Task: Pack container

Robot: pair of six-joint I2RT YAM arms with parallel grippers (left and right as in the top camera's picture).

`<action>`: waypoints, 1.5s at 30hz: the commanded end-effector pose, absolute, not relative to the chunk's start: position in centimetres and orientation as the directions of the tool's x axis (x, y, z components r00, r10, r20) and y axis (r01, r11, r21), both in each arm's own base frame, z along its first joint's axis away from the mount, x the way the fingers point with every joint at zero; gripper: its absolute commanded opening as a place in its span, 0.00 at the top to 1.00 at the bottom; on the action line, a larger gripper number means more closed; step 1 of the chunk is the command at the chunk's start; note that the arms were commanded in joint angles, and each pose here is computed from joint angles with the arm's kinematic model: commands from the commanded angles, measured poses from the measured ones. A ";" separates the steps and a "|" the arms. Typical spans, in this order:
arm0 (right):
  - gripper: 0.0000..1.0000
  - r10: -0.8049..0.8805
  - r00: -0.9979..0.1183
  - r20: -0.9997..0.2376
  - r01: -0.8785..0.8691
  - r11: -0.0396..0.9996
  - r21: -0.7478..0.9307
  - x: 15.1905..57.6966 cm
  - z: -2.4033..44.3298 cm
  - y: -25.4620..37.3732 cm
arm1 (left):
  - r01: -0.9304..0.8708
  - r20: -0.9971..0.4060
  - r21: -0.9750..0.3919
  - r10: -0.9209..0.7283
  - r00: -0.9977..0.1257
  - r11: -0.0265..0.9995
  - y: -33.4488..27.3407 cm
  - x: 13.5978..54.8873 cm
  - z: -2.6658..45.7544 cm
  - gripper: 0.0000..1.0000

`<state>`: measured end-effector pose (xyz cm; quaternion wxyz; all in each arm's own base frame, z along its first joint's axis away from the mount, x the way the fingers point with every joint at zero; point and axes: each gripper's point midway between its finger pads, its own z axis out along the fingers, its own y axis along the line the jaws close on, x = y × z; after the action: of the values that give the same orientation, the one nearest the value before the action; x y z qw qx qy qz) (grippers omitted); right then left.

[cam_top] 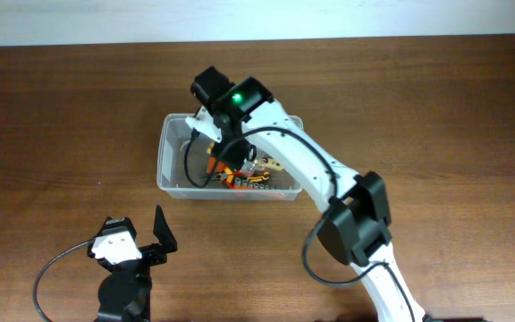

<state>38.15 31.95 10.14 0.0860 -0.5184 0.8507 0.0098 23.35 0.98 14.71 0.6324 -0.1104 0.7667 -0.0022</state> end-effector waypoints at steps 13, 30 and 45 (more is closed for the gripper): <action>0.22 -0.892 -0.433 -0.128 -0.895 0.442 -0.053 38.1 8.0 32.4 | -0.164 -0.971 -0.134 -0.163 -0.176 0.977 1.0 23.3 14.7 0.01; 0.01 -0.265 -0.824 -0.500 -0.225 0.964 -0.139 47.0 27.7 13.2 | -0.164 -0.971 -0.134 -0.163 -0.176 0.977 1.0 23.3 14.7 0.01; 0.01 -0.001 -0.865 -0.503 0.075 0.989 -0.130 48.3 28.2 -1.6 | -0.164 -0.971 -0.134 -0.163 -0.176 0.977 1.0 23.3 14.7 0.01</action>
<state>48.27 -0.43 28.05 0.2581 -0.0004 0.9636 -0.0692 23.35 0.99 14.70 0.6323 -0.1105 0.7668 -0.0020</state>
